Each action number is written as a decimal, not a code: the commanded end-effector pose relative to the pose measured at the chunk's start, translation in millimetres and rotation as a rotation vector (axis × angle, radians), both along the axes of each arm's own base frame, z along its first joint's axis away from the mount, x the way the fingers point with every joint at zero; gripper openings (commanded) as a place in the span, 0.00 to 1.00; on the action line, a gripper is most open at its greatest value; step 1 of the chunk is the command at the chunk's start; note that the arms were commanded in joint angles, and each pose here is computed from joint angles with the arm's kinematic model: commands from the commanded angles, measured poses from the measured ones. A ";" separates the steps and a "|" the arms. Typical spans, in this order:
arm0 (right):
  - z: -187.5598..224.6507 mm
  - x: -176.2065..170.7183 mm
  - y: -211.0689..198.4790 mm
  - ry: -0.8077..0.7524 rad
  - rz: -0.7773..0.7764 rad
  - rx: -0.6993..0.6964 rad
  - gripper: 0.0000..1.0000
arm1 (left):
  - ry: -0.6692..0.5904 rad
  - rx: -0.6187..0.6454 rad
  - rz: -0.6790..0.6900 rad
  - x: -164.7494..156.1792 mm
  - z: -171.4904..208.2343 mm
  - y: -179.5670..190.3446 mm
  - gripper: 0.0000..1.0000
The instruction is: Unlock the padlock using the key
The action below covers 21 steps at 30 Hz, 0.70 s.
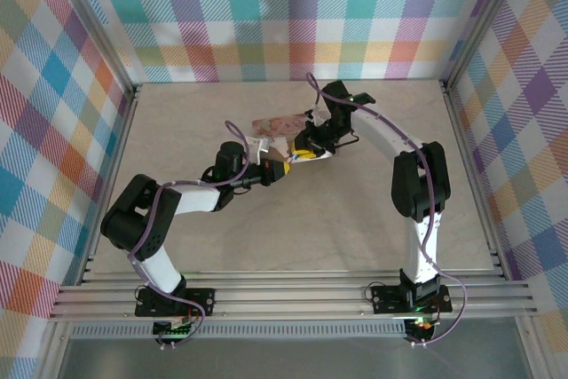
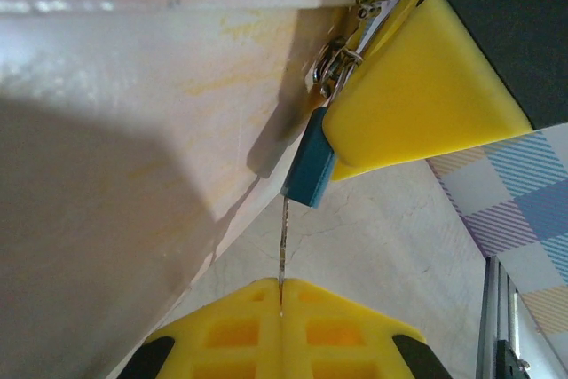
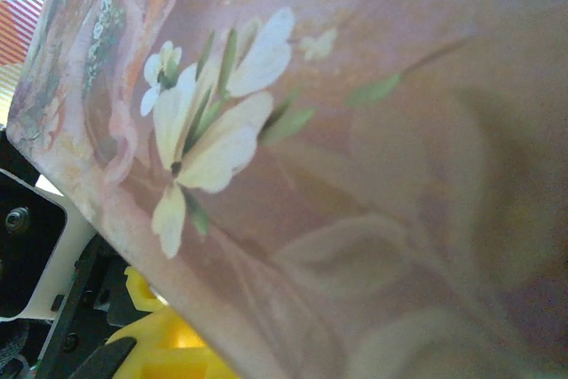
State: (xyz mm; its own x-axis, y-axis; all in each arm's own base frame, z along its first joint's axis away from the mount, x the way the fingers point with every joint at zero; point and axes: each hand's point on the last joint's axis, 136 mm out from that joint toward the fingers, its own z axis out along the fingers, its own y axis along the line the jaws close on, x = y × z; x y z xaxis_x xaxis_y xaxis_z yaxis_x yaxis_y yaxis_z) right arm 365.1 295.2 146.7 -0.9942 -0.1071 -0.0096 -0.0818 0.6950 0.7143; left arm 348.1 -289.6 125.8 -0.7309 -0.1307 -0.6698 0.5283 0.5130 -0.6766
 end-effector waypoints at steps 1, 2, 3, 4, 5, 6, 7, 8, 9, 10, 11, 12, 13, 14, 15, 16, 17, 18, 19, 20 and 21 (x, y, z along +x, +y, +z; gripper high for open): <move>12.1 -1.5 4.6 0.001 0.027 0.048 0.00 | -0.072 -0.038 -0.015 6.5 20.1 -6.1 0.00; 11.8 -1.3 3.9 0.002 0.026 0.048 0.00 | -0.075 -0.038 -0.015 6.6 20.8 -5.8 0.00; 11.9 -1.2 3.8 0.001 0.026 0.047 0.00 | -0.077 -0.038 -0.016 6.5 21.4 -5.8 0.00; 12.0 -1.3 3.9 0.003 0.025 0.048 0.00 | -0.081 -0.038 -0.017 6.0 22.2 -5.8 0.00; 12.0 -1.2 3.8 0.003 0.024 0.047 0.00 | -0.082 -0.037 -0.016 6.1 21.9 -5.2 0.00; 11.7 -1.3 3.9 0.004 0.024 0.047 0.00 | -0.085 -0.035 -0.020 5.5 22.4 -5.8 0.00; 12.2 -1.2 4.0 0.006 0.022 0.048 0.00 | -0.089 -0.034 -0.019 5.2 23.0 -5.4 0.00; 12.0 -0.9 4.1 0.007 0.021 0.048 0.00 | -0.092 -0.032 -0.020 4.7 23.2 -5.2 0.00; 12.1 -0.6 4.3 0.008 0.020 0.049 0.00 | -0.093 -0.029 -0.022 3.9 23.1 -4.9 0.00; 12.1 -0.3 4.5 0.008 0.018 0.049 0.00 | -0.094 -0.024 -0.024 3.2 22.8 -4.5 0.00; 12.1 -0.2 4.6 0.009 0.017 0.049 0.00 | -0.095 -0.019 -0.026 2.4 22.2 -4.0 0.00; 11.7 0.1 4.2 0.010 0.015 0.048 0.00 | -0.093 -0.015 -0.028 1.4 21.2 -3.7 0.00; 12.0 0.4 4.5 0.009 0.014 0.048 0.00 | -0.093 -0.013 -0.030 0.0 20.5 -3.2 0.00; 11.8 0.3 4.2 0.010 0.013 0.047 0.00 | -0.094 -0.012 -0.031 -0.9 21.1 -2.8 0.00; 11.9 0.1 3.8 0.009 0.013 0.046 0.00 | -0.093 -0.010 -0.033 -2.0 20.6 -2.5 0.00; 11.3 0.1 3.3 0.010 0.012 0.043 0.00 | -0.089 -0.009 -0.035 -3.1 20.0 -2.2 0.00; 11.3 -0.5 3.1 0.011 0.012 0.041 0.00 | -0.089 -0.007 -0.036 -3.9 20.4 -1.8 0.00; 10.2 -0.3 2.7 0.013 0.011 0.040 0.00 | -0.087 -0.005 -0.035 -4.6 20.4 -1.2 0.00; 10.0 -0.4 2.9 0.016 0.009 0.041 0.00 | -0.090 -0.002 -0.033 -5.0 21.0 -0.5 0.00; 9.6 -0.9 2.8 0.019 0.008 0.040 0.00 | -0.094 -0.001 -0.034 -5.8 22.4 -0.1 0.00; 9.3 -0.8 3.1 0.019 0.009 0.041 0.00 | -0.096 0.001 -0.037 -6.9 22.9 -0.3 0.00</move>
